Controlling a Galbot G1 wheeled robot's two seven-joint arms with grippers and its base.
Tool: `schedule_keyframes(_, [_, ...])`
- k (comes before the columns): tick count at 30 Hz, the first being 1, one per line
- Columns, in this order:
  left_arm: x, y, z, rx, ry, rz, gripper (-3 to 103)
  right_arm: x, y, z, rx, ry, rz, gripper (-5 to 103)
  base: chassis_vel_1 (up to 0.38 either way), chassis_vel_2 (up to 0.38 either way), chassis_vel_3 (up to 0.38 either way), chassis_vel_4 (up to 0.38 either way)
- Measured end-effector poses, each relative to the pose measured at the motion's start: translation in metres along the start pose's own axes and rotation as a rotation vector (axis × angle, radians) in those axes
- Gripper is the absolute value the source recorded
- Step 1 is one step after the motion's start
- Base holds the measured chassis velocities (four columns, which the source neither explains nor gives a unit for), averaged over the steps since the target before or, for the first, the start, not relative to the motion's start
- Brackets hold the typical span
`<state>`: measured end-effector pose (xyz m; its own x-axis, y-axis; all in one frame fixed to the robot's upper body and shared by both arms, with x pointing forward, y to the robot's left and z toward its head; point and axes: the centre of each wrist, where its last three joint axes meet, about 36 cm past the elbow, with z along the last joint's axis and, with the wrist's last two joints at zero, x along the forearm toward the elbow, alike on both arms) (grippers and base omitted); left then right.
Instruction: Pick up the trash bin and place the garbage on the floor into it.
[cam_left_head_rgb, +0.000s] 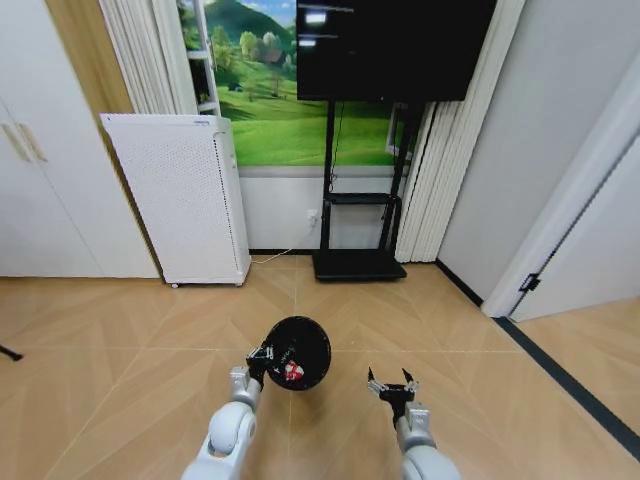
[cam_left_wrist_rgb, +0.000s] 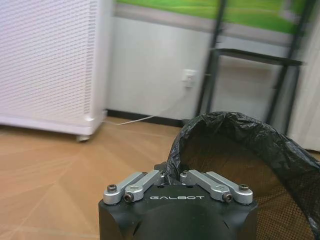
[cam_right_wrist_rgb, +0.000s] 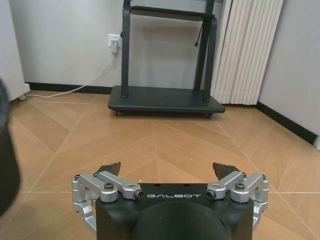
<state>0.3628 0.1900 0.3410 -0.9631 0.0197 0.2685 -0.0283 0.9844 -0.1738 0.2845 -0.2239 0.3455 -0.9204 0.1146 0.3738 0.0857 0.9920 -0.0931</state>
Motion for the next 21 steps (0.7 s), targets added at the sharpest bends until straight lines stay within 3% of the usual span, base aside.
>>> schedule_keyframes(2, [0.009, 0.009, -0.003, 0.062, 0.014, -0.122, 7, -0.001, -0.001, 0.003, 0.001, 0.003, 0.004, 100, -0.114, -0.001, 0.107, -0.014])
schedule_keyframes(3, [0.009, 0.009, -0.003, 0.062, 0.014, -0.122, 7, -0.001, -0.001, 0.003, 0.001, 0.003, 0.004, 100, -0.093, 0.005, 0.107, 0.001])
schedule_keyframes(5, [0.017, 0.025, -0.008, 0.106, 0.019, -0.234, 7, -0.002, -0.001, 0.005, 0.003, 0.005, 0.005, 100, -0.047, 0.010, 0.029, 0.001])
schedule_keyframes(6, [0.017, 0.025, -0.008, 0.106, 0.019, -0.234, 7, -0.002, -0.001, 0.005, 0.003, 0.005, 0.005, 100, 0.000, 0.000, 0.000, 0.000])
schedule_keyframes(8, [0.022, 0.048, -0.019, 0.178, 0.015, -0.341, 7, -0.002, -0.001, 0.006, 0.004, 0.006, 0.004, 100, 0.028, -0.003, -0.018, 0.004])
schedule_keyframes(10, [0.023, 0.058, -0.024, 0.207, 0.014, -0.375, 7, -0.003, -0.001, 0.005, 0.004, 0.006, 0.004, 100, 0.056, -0.005, -0.048, 0.002])
schedule_keyframes(11, [0.022, 0.078, -0.031, 0.238, 0.004, -0.419, 7, -0.004, -0.001, 0.004, 0.005, 0.005, 0.003, 100, 0.038, -0.004, -0.051, -0.002])
schedule_keyframes(13, [0.021, 0.086, -0.034, 0.245, -0.001, -0.433, 7, -0.005, -0.001, 0.003, 0.005, 0.005, 0.003, 100, 0.038, -0.007, -0.051, -0.002])
schedule_keyframes(14, [0.015, 0.113, -0.040, 0.265, -0.008, -0.470, 7, -0.007, -0.001, 0.000, 0.011, 0.014, -0.001, 100, 0.000, 0.000, 0.000, 0.000])
schedule_keyframes(15, [0.011, 0.125, -0.043, 0.277, -0.009, -0.488, 7, -0.008, 0.000, -0.002, 0.013, 0.018, -0.004, 100, 0.000, 0.000, 0.000, 0.000])
schedule_keyframes(16, [0.011, 0.125, -0.043, 0.277, -0.009, -0.488, 7, -0.008, 0.000, -0.002, 0.013, 0.018, -0.004, 100, 0.000, 0.000, 0.000, 0.000])
schedule_keyframes(18, [-0.007, 0.155, -0.053, 0.324, -0.013, -0.529, 7, -0.011, 0.000, -0.007, 0.015, 0.019, -0.011, 100, 0.000, 0.000, 0.000, 0.000])
schedule_keyframes(19, [-0.007, 0.155, -0.053, 0.324, -0.013, -0.529, 7, -0.011, 0.000, -0.007, 0.015, 0.019, -0.011, 100, 0.000, 0.000, 0.000, 0.000])
schedule_keyframes(21, [-0.026, 0.174, -0.062, 0.381, -0.006, -0.542, 7, -0.014, -0.002, -0.010, 0.018, 0.015, -0.010, 100, 0.000, 0.000, 0.000, 0.000])
